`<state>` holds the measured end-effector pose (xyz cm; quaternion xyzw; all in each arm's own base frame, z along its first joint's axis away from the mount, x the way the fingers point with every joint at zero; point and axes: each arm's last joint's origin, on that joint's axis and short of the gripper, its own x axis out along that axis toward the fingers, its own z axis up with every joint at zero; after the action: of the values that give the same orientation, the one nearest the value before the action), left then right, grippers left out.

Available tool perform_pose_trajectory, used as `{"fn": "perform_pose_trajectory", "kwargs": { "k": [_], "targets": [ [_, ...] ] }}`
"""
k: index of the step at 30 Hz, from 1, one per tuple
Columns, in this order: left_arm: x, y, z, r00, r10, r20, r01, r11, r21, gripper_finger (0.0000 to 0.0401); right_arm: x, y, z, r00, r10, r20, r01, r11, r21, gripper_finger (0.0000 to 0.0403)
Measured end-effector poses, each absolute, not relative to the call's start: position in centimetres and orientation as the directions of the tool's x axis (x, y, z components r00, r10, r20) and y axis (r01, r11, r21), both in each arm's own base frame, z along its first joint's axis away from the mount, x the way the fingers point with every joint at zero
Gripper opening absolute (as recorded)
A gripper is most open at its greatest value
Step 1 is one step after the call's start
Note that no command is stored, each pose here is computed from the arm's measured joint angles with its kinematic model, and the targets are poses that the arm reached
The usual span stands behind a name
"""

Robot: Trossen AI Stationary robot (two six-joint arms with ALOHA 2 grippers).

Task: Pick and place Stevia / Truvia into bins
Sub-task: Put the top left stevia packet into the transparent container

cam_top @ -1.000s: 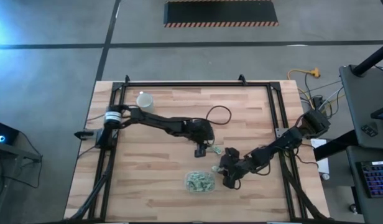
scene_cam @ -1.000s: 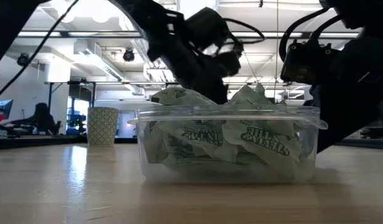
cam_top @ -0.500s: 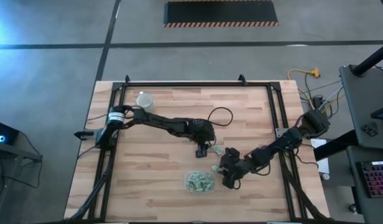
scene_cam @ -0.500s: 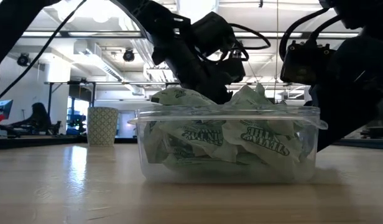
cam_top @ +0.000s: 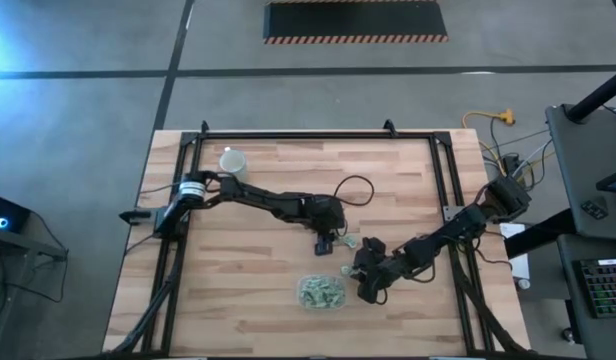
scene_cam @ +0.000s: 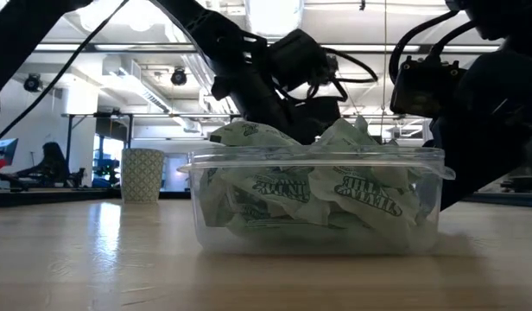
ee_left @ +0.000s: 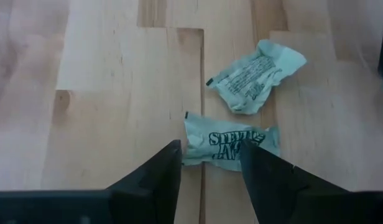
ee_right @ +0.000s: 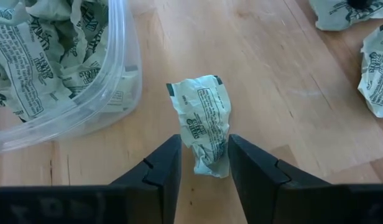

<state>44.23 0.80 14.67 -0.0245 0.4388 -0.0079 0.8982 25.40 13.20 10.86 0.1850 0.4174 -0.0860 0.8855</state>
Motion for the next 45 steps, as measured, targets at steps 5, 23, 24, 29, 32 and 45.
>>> {"fn": "perform_pose_trajectory", "kwargs": {
  "k": [5,23,24,29,32,45],
  "targets": [
    [44.0,0.7,14.5,0.596,-0.050,-0.801,0.000,0.998,-0.063,0.0085,25.4,13.2,10.9,0.638,0.002,-0.770,0.307,0.917,0.256,0.0118],
    [39.8,-1.1,23.5,0.629,-0.129,-0.767,0.026,0.989,-0.145,0.0000,25.3,13.2,10.8,0.636,0.000,-0.772,0.296,0.923,0.244,0.0111],
    [39.4,-1.6,24.7,0.655,-0.154,-0.740,0.047,0.985,-0.163,0.0000,25.2,13.2,10.8,0.636,0.000,-0.772,0.295,0.924,0.243,0.0111],
    [37.2,-5.2,28.4,0.703,-0.266,-0.660,0.185,0.964,-0.192,0.0000,25.2,13.1,10.6,0.635,-0.003,-0.773,0.288,0.929,0.233,0.0109],
    [36.2,-7.8,29.3,0.696,-0.324,-0.641,0.264,0.945,-0.191,0.0000,25.2,13.1,10.6,0.633,-0.006,-0.774,0.285,0.931,0.227,0.0105],
    [37.6,-13.5,23.6,0.610,-0.315,-0.727,0.244,0.948,-0.205,0.0000,25.2,13.0,10.5,0.639,-0.036,-0.768,0.293,0.935,0.199,0.0088]
  ]
}}
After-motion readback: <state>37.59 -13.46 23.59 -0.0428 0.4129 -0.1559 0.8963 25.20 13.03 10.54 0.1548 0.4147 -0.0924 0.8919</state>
